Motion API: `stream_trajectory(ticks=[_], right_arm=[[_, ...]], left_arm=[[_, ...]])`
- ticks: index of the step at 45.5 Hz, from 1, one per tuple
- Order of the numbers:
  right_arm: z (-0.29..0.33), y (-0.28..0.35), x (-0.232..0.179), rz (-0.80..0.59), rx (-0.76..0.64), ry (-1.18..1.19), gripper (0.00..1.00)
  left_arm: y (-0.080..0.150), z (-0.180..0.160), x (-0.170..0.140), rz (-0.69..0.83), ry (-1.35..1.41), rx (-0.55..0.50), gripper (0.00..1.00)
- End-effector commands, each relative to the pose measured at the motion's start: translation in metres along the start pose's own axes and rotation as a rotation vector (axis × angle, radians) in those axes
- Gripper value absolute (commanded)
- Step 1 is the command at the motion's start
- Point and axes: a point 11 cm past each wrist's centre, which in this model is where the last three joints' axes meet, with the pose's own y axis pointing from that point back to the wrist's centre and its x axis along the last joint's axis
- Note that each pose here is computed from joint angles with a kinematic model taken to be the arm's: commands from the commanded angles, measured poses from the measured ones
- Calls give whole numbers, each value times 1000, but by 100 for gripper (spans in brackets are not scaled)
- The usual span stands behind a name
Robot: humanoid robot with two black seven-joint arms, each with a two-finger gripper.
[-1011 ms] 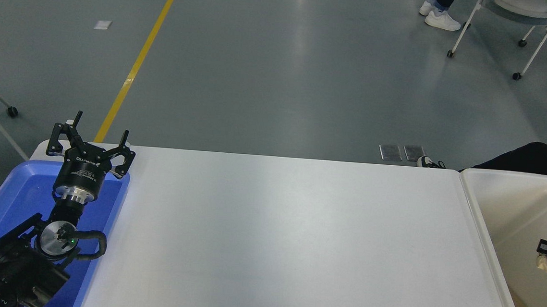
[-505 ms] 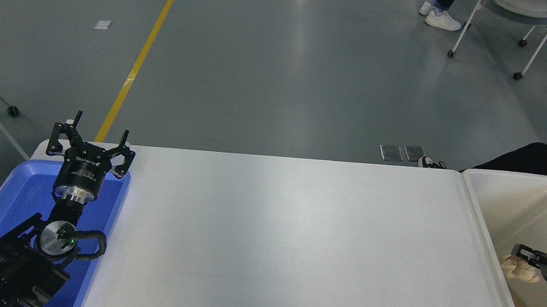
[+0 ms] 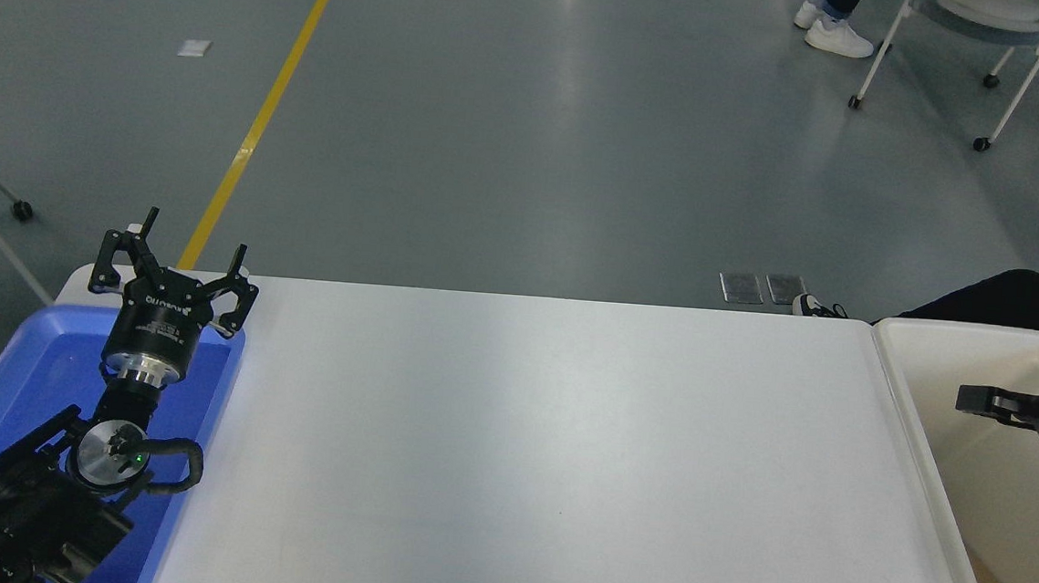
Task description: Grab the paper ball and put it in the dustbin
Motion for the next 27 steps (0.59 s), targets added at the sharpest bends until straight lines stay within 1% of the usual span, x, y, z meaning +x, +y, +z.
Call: stream_trajectory(ticks=[1,4,12,19,25,27], right_arm=[[-87,97,-6,-311,200,53,100],[-119,115,-6,-352,254,76,100],[-178,151,10,-322,299,152,100],[-212,161,11,-322,269,225,100],[-224,163,11,-325,226,254,100],[-227,162,13,-320,191,274,100]], left_arm=[[0,0,0,0,0,2,100],[0,0,0,1,-1,0,100],[1,0,2,7,1,-4,100],[1,0,2,8,0,-4,100],[1,0,2,9,-1,-4,100],[1,0,2,9,-1,-4,100]])
